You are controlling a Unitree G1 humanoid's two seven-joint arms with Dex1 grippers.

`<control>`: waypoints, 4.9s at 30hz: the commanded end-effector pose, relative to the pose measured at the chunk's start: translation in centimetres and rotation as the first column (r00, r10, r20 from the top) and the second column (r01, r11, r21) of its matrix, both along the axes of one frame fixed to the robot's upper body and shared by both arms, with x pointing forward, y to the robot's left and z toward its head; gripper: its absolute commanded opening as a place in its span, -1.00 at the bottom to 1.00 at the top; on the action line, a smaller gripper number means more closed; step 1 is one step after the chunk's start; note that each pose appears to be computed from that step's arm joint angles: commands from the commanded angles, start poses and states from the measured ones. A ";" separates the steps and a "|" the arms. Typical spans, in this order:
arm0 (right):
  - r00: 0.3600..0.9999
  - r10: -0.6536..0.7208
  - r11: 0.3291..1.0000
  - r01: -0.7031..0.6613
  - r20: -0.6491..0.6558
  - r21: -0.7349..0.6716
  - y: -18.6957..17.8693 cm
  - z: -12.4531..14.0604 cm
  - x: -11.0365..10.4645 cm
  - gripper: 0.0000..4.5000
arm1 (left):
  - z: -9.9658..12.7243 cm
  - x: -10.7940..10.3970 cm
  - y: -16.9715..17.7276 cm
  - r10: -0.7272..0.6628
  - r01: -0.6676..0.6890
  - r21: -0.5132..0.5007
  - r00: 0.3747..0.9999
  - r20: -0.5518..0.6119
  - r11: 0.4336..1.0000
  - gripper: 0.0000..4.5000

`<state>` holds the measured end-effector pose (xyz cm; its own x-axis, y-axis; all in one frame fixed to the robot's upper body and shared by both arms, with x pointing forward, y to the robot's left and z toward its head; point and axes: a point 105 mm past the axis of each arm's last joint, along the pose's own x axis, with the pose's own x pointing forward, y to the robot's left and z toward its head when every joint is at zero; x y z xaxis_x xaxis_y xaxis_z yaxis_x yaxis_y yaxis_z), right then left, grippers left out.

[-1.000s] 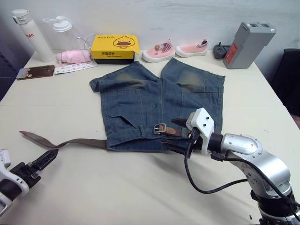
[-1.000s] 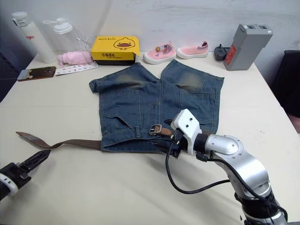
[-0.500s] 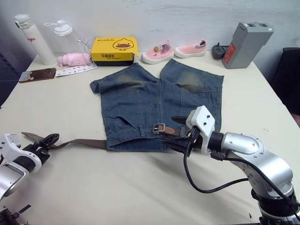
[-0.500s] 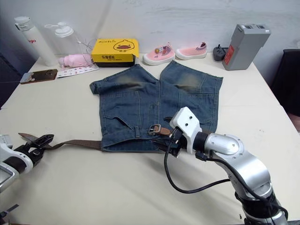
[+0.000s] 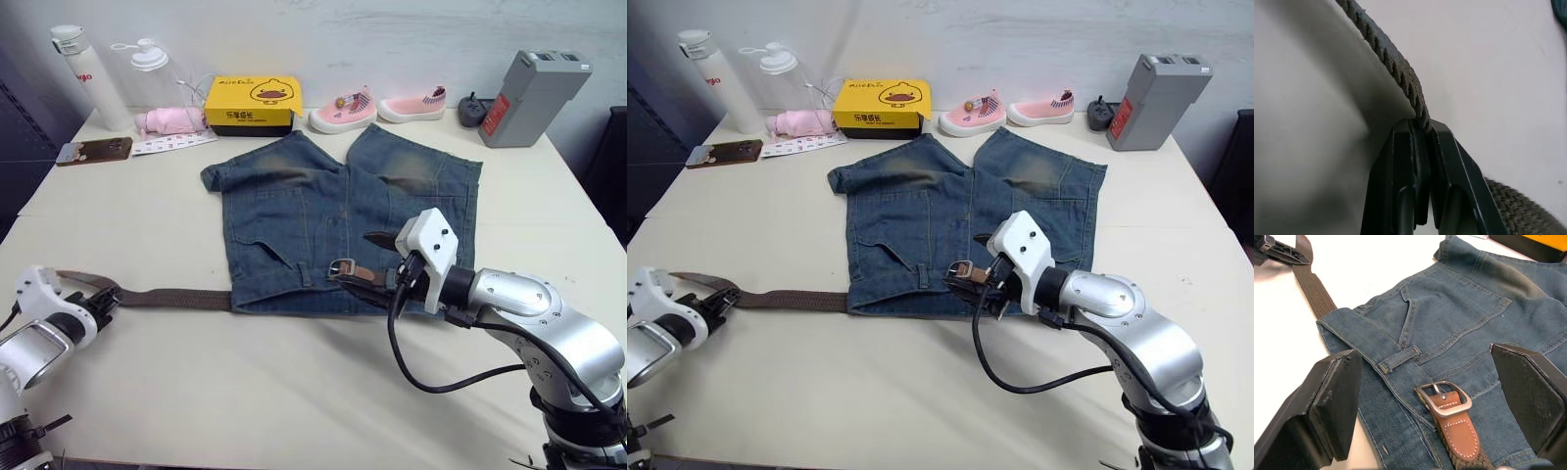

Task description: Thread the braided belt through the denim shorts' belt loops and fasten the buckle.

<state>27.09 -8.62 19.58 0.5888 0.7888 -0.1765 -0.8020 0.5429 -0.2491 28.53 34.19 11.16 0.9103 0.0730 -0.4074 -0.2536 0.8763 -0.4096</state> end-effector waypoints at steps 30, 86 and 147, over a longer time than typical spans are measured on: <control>0.806 0.252 0.932 -0.054 0.536 -0.357 5.5 0.2 1.5 0.62 | 8.2 2.3 -20.8 -0.848 0.115 0.983 0.496 -0.184 -0.147 -1.00; 0.405 0.364 0.877 0.153 0.839 -0.455 4.7 0.2 2.5 -1.00 | 8.5 -1.1 -19.3 -0.059 0.398 -0.762 0.901 0.430 0.511 0.20; 0.902 -0.016 0.977 0.105 0.431 -0.183 -0.3 -1.3 3.3 0.97 | 8.2 0.2 -16.3 0.014 0.420 -0.739 0.865 0.501 0.526 -1.00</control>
